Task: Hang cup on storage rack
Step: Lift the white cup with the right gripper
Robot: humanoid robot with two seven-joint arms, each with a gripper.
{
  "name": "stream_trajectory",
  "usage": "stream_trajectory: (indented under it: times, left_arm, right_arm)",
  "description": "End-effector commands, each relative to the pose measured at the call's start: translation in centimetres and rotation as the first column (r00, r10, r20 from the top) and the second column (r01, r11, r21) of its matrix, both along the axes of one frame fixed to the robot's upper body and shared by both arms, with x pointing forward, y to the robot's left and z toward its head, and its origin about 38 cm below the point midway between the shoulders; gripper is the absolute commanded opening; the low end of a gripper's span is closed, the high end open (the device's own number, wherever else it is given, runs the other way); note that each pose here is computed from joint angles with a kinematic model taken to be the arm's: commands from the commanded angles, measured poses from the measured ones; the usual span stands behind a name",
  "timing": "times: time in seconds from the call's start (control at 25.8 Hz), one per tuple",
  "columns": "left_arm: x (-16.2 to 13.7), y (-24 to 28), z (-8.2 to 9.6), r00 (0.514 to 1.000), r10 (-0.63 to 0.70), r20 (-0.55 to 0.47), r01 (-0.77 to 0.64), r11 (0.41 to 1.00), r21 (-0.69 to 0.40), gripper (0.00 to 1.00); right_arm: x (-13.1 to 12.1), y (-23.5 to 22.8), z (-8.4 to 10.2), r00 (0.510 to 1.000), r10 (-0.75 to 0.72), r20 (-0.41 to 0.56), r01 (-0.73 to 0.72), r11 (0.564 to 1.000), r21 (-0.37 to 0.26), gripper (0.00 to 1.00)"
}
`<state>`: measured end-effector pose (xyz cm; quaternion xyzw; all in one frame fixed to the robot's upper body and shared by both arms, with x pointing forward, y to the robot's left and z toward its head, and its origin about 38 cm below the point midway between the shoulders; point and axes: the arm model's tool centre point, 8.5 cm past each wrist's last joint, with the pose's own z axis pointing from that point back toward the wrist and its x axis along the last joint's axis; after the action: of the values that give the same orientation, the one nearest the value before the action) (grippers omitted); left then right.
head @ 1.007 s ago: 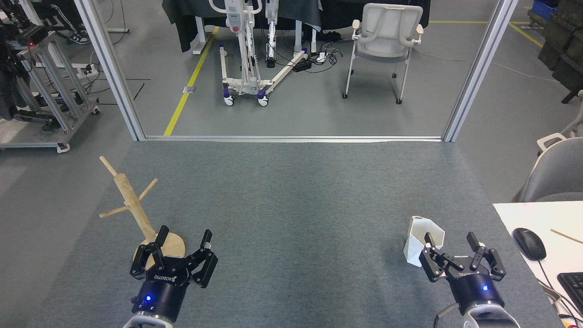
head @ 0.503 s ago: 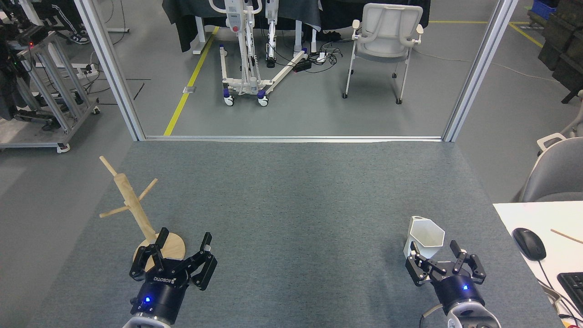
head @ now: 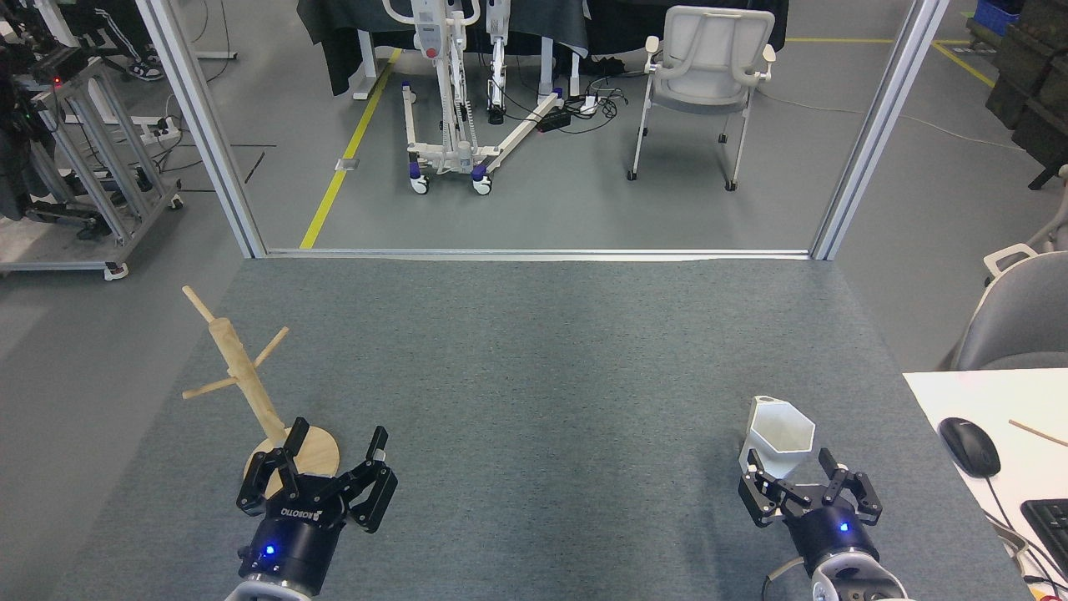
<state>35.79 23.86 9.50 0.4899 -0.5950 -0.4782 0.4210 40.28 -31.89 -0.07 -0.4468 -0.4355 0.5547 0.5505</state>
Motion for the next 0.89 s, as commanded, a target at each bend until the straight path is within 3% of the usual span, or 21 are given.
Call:
stream_trajectory:
  times: [0.0,0.27,0.85]
  left_arm:
    - [0.0,0.0,0.0,1.0,0.001,0.001,-0.001,1.0,-0.001,0.99]
    - [-0.1,0.0,-0.1,1.0,0.001,-0.001,-0.001,1.0,-0.001,0.99]
    - [0.0,0.0,-0.3,1.0,0.004,-0.007,-0.004,1.0,-0.001,0.99]
  right_arm:
    - [0.9,0.1,-0.3,1.0,-0.005,-0.014,0.005,1.0,0.001,0.99]
    - [2.3,1.0,-0.9,0.999,0.013,-0.045,-0.013,1.0,-0.004,0.99]
    - [4.1,0.7,0.6,1.0,0.006,-0.019,-0.006,1.0,-0.016,0.99]
